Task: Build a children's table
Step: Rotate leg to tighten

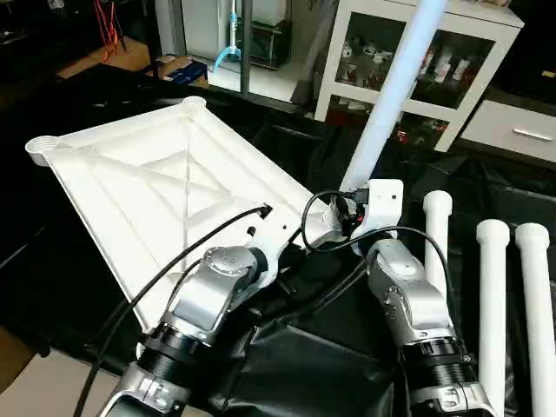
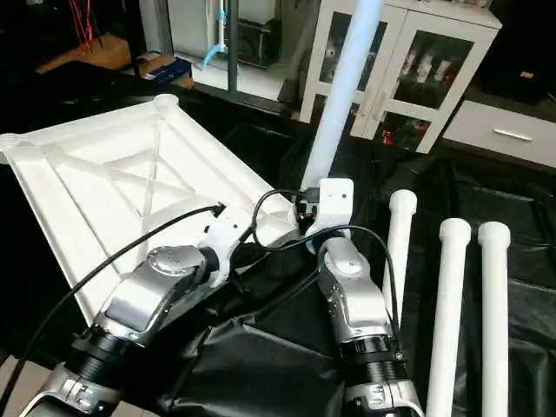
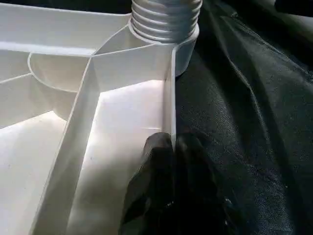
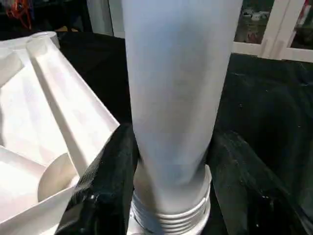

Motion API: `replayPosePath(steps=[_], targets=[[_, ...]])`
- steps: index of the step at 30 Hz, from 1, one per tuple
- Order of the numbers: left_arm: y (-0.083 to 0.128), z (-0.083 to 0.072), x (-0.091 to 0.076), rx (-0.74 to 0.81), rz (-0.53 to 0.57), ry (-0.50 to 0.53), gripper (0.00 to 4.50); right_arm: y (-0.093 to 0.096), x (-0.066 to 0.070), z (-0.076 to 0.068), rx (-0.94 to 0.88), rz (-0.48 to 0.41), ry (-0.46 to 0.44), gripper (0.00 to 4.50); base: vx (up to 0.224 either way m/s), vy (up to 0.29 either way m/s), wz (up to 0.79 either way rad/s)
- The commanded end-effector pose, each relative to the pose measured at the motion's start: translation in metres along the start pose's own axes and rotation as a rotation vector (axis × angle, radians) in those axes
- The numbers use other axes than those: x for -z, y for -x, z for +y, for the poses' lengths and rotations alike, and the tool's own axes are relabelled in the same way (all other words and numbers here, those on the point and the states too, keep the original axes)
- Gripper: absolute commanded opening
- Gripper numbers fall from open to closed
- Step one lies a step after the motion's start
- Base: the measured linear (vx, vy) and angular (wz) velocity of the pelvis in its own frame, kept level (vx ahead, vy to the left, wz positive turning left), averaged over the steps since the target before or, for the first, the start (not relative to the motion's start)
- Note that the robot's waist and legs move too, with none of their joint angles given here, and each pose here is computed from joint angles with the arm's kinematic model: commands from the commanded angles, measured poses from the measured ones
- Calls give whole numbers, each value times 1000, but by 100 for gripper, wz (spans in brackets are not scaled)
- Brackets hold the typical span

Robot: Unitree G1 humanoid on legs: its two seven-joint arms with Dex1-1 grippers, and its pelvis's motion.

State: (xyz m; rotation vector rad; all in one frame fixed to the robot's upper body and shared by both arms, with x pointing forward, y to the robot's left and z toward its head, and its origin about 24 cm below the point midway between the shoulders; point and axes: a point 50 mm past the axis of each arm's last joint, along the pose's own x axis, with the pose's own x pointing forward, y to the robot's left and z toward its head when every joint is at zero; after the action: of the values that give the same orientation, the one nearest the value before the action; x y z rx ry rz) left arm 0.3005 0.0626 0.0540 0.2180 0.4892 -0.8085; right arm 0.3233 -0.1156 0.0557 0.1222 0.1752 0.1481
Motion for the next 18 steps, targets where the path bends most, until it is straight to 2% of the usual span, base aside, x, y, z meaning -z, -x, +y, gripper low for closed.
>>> replayPosePath(steps=[1, 2, 4, 6, 9, 12, 13, 14, 18], targets=[[10, 5, -35, -31, -140, -48, 0, 7, 32, -4, -10, 142, -36, 184, 0, 0, 0], [10, 4, -34, -31, -139, -46, 0, 7, 30, -1, -26, 130, -34, 219, 0, 0, 0], [10, 4, -34, -27, -136, -45, 0, 7, 24, 2, -67, 115, -32, 254, 0, 0, 0], [10, 4, -34, -25, -136, -45, 0, 8, 22, 3, -90, 110, -31, 257, 0, 0, 0], [11, 5, -32, -14, -133, -50, 0, 11, 12, 6, -158, 91, -42, 294, 0, 0, 0], [14, 7, -28, 24, -119, -65, 0, 18, 4, 4, -233, 82, -36, 301, 0, 0, 0], [14, 7, -28, 24, -119, -65, 0, 18, 4, 4, -233, 82, -36, 322, 0, 0, 0], [15, 6, -27, 45, -120, -78, 0, 20, 2, 3, -261, 83, -25, 322, 0, 0, 0], [29, 4, -11, 238, -66, -138, 0, 44, -14, -22, -463, 84, 75, 322, 0, 0, 0]])
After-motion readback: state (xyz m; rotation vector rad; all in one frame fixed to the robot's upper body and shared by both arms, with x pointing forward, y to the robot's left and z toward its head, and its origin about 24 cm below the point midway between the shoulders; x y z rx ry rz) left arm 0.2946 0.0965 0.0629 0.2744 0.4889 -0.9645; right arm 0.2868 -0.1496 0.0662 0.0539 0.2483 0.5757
